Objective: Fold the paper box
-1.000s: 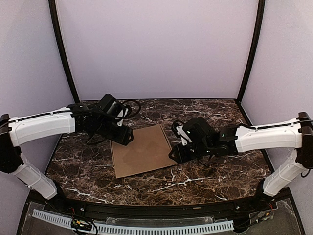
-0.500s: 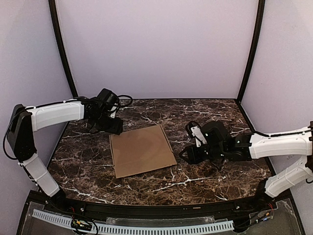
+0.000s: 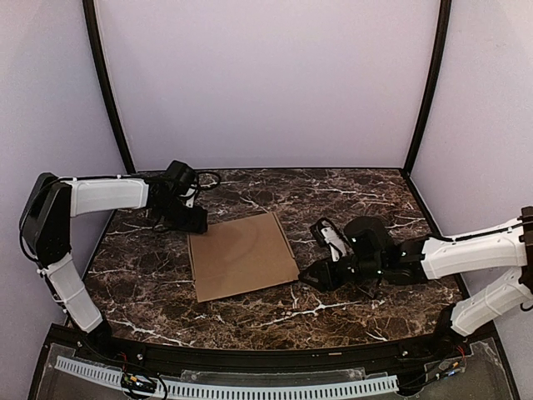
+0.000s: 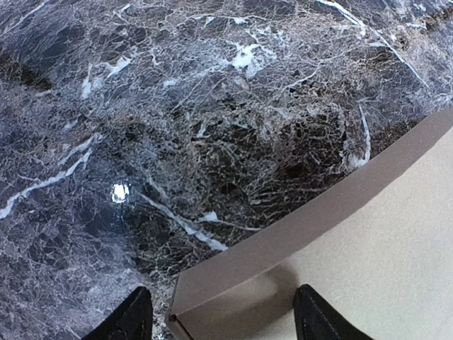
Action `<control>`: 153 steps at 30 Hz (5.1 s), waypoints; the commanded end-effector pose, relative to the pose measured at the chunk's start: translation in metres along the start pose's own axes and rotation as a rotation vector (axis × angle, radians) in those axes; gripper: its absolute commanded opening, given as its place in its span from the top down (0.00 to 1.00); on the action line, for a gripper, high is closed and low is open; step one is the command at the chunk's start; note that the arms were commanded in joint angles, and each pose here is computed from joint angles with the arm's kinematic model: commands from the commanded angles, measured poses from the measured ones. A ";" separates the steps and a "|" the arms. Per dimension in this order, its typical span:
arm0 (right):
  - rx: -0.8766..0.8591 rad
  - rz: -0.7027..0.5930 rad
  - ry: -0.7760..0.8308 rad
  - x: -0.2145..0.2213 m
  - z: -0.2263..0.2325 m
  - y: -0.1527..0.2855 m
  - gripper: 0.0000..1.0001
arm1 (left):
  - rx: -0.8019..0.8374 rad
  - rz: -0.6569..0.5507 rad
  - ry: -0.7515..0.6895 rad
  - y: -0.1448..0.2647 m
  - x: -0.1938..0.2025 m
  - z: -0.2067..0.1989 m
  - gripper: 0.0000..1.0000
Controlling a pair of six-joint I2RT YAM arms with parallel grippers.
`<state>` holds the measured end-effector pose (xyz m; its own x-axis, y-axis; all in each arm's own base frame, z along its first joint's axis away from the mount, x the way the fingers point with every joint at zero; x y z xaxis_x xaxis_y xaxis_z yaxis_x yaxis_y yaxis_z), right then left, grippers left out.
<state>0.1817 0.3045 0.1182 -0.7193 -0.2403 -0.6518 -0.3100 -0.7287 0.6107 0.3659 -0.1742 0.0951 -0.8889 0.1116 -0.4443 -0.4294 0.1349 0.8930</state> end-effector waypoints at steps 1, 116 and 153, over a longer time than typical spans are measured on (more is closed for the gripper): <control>-0.064 0.026 -0.006 0.008 0.017 -0.008 0.60 | 0.013 0.044 0.032 -0.012 0.020 0.005 0.33; -0.248 -0.299 -0.714 0.047 -0.013 -0.019 0.01 | 0.898 0.301 0.091 -0.011 0.115 -0.121 0.94; -0.479 -0.441 -0.572 -0.012 0.038 0.019 0.11 | 0.928 0.347 0.107 -0.023 0.135 -0.119 0.99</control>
<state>0.1643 0.3016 0.1001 -0.8579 0.3952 -0.3284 -0.4704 -0.8613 0.1922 0.2718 -0.2902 0.0747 -0.9360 0.1592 -0.3140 0.0109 0.9046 0.4260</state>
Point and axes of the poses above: each gripper's point midway between its finger pads, its own y axis back along the fingers, its own z axis along the line the jaws close on, x = y × z, the point moved 2 cm from there along y, back along the fingers, and after that the axes turned 1 degree about y, right-handed, at the moved point
